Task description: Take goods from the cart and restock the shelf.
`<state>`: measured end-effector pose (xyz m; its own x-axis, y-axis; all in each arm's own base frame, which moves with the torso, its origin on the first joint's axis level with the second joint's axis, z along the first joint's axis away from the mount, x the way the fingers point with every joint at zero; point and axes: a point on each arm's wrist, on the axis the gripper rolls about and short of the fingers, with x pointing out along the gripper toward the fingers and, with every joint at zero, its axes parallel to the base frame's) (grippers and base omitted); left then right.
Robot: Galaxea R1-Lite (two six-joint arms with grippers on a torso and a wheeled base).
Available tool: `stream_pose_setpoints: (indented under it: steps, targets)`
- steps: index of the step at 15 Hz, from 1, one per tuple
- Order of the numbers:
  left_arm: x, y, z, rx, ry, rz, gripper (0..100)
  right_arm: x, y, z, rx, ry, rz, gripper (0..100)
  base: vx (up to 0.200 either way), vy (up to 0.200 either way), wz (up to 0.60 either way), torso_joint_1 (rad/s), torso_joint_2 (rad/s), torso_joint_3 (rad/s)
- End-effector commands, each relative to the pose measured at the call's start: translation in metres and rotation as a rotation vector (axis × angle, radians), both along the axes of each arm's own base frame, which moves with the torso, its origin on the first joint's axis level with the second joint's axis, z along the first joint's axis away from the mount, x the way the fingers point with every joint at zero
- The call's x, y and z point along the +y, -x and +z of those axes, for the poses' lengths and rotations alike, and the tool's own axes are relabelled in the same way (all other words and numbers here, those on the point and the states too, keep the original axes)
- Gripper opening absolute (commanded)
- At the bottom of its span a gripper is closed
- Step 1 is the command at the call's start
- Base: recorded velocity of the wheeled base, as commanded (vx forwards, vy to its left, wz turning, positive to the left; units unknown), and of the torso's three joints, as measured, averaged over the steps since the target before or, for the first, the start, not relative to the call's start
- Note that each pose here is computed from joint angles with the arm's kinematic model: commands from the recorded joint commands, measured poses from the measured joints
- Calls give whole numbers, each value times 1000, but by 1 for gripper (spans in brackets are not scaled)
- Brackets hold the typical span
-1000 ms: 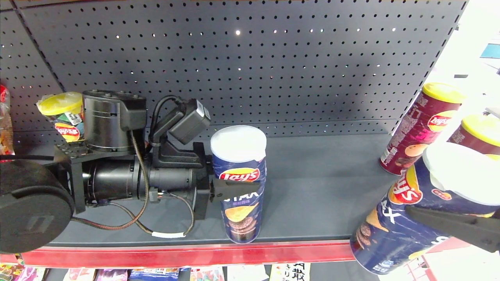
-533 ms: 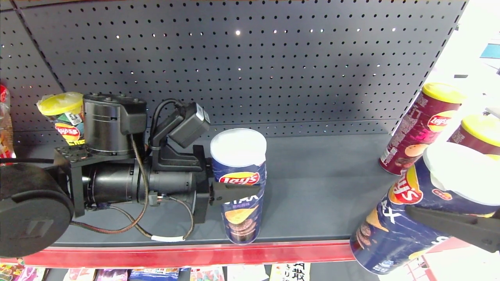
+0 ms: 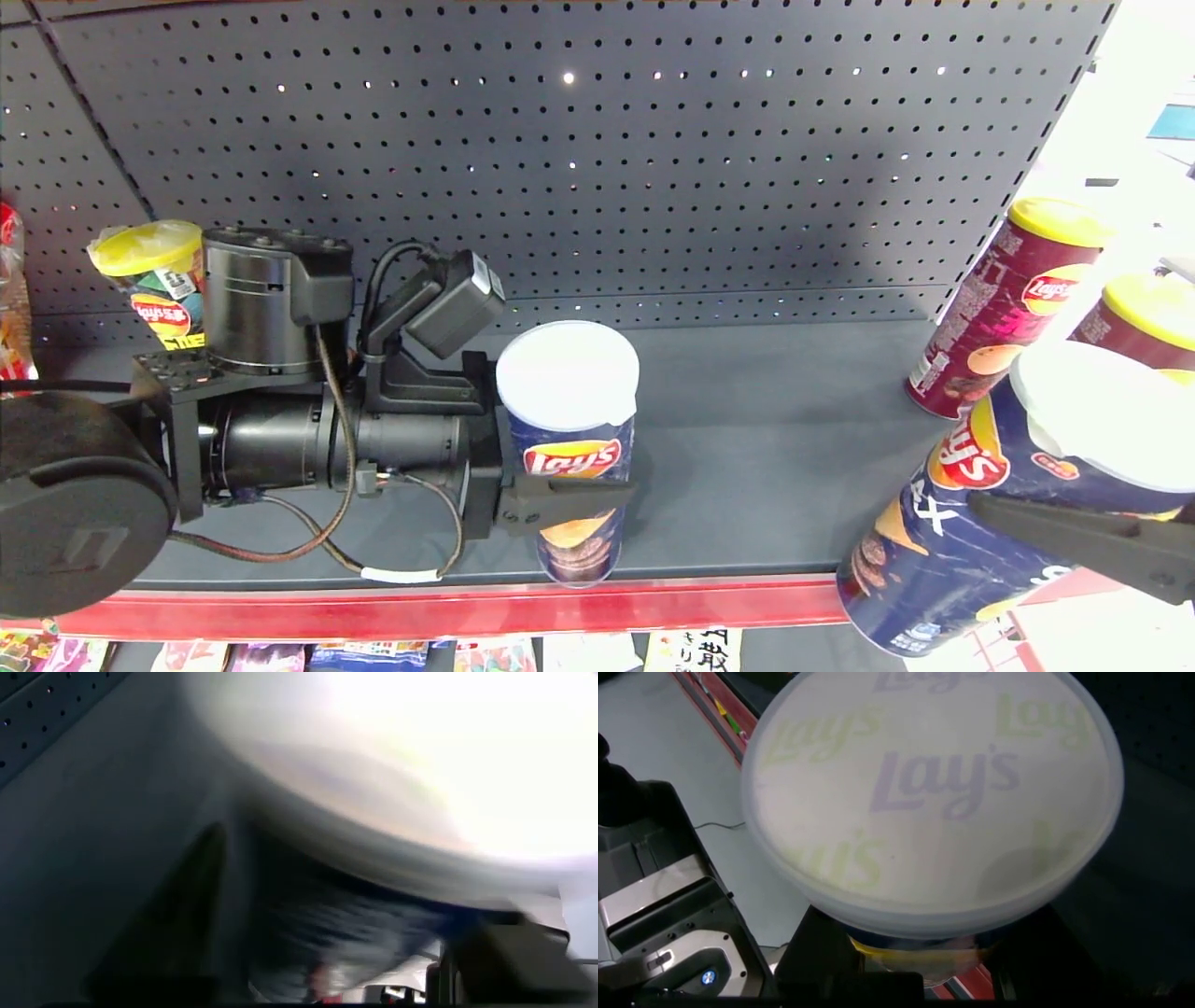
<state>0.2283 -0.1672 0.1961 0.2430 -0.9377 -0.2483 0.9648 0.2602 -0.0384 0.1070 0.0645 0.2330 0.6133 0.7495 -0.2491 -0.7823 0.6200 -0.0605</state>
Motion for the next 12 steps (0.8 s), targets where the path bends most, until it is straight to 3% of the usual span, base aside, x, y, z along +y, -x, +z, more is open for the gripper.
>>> stream_pose_setpoints:
  steps: [1,5,12]
  targets:
    - [1,1,1,-2,2,2,100,0,-1,1,-1,0,2,0,0,0,0,0,0,0]
    - [22,23,-5,15,-10,29,100,8,-13,12,-10,-4,11,0,0,0,0,0,0,0]
    - [71,50,-13,21,-16,169,100,42,-53,24,23,14,79,0,0,0,0,0,0,0]
